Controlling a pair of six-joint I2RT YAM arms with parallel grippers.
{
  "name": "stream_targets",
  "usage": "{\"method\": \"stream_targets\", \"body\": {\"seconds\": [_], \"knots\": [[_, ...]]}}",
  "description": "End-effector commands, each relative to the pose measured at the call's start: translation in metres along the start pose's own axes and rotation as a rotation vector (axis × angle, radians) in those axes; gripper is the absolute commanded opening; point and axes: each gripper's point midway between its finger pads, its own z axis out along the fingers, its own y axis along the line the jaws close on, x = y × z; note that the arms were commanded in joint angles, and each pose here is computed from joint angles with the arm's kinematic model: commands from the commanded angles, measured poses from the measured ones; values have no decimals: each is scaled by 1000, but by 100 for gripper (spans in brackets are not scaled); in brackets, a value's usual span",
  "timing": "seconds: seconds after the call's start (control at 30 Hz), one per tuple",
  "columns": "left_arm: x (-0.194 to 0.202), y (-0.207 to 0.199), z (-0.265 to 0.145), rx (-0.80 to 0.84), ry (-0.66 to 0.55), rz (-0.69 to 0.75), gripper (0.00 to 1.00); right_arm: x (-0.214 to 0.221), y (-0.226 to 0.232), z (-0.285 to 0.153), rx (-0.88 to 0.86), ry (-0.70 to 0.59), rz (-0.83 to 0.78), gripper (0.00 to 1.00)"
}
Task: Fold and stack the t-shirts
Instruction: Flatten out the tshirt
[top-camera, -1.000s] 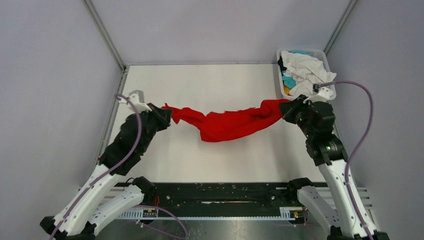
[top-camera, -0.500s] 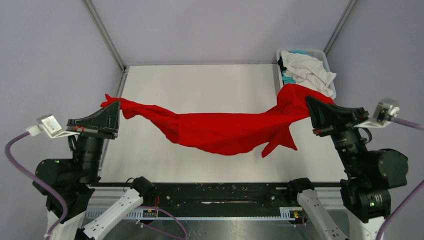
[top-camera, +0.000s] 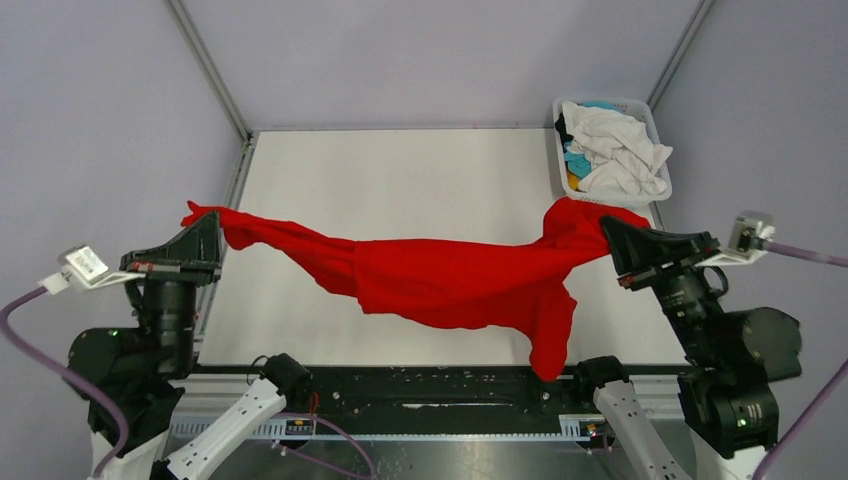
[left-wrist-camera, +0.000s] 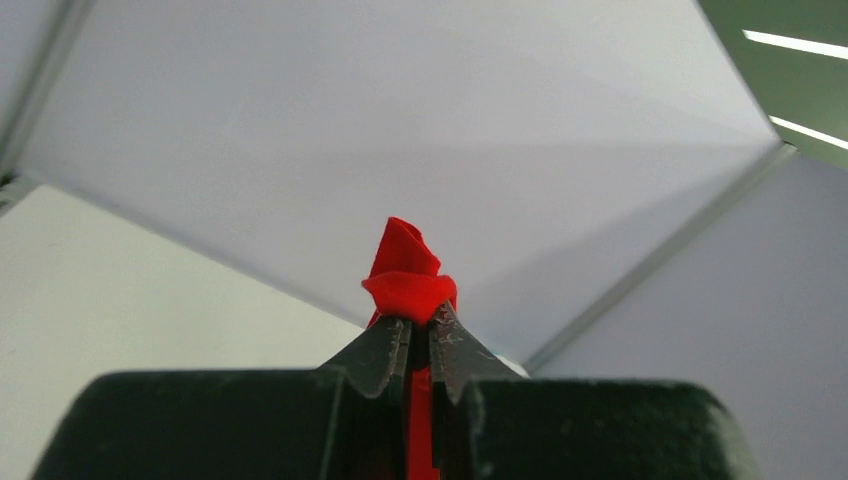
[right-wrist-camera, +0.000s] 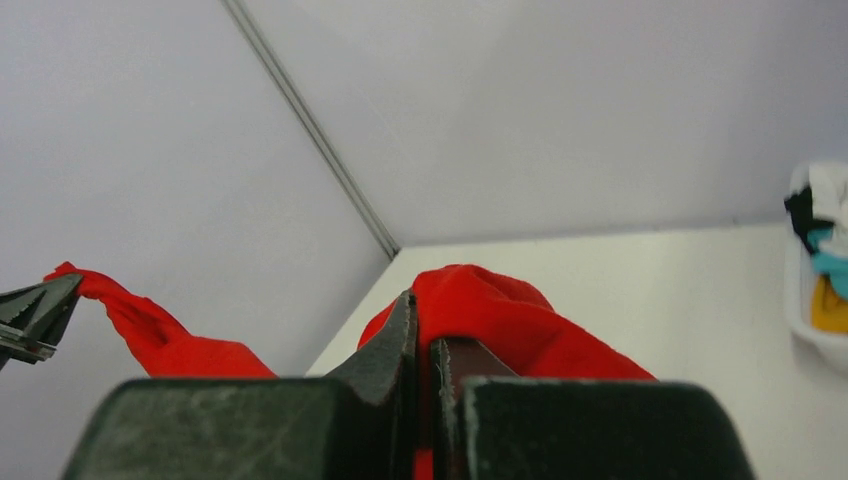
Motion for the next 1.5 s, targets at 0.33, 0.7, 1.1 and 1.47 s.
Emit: {"method": "stream_targets", "body": {"seconds": [0.33,0.7,1.1,1.47], "knots": [[206,145,262,-637,270,435,0,226,-225,103,735,555,168,11],[310,160,335,-573,615,419,99,240,-263,151,804,676,73,100],[419,91,101,-221,1087,183,99,336,-213,87,573,907,141,98],[519,113,19,-278,1433,125,99,327,-229,50,757,870,59,98]]}}
